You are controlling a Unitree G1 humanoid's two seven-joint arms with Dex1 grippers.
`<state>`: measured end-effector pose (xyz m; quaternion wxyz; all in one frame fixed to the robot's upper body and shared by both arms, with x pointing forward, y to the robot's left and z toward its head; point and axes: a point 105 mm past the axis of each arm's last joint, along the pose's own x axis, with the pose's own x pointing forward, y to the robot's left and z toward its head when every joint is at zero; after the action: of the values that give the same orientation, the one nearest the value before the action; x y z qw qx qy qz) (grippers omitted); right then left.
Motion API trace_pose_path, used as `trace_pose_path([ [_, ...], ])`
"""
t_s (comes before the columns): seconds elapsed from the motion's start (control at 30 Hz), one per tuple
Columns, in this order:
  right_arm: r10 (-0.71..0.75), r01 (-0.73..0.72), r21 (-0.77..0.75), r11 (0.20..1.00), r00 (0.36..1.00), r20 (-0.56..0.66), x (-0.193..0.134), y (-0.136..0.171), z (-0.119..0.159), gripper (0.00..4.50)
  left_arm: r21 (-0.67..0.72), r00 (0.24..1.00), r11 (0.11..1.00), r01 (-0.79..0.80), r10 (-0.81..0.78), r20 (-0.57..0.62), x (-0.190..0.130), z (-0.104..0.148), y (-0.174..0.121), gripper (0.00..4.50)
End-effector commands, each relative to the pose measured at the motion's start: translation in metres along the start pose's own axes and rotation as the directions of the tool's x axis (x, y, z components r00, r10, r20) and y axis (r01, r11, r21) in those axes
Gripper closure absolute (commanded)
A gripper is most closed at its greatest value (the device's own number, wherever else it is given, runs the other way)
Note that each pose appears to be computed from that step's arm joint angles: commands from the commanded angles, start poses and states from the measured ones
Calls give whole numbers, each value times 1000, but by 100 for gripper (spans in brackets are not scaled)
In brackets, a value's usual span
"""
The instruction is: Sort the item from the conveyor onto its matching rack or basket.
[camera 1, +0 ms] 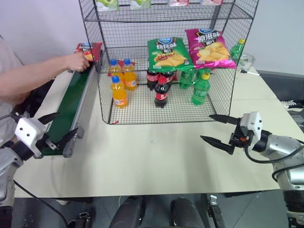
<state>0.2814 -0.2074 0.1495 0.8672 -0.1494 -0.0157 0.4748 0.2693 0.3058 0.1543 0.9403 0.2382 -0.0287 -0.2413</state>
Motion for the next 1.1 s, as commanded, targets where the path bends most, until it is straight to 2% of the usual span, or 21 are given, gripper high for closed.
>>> trace_pose_path([
  [0.03, 16, -15, -49, 999, 1000, 24, 1, 1, 13, 0, 30, 999, 999, -15, 14, 32, -3, 10, 4, 29],
  [0.4, 41, -41, -14, 999, 998, 43, 4, 6, 15, 0, -3, 998, 999, -43, 43, 34, -7, 6, 0, 29],
  [0.57, 112, -122, 71, 990, 986, 127, 19, 31, 22, 0, -24, 997, 997, -72, 72, 25, -14, 6, -5, 29],
  [0.73, 193, -209, 90, 974, 967, 164, 39, 54, 23, 0, -5, 995, 995, -96, 96, -7, -23, 1, -10, 29],
  [1.1, 286, -300, 52, 953, 941, 182, 56, 50, 25, 0, 7, 992, 993, -118, 118, -38, -40, -5, -22, 29],
])
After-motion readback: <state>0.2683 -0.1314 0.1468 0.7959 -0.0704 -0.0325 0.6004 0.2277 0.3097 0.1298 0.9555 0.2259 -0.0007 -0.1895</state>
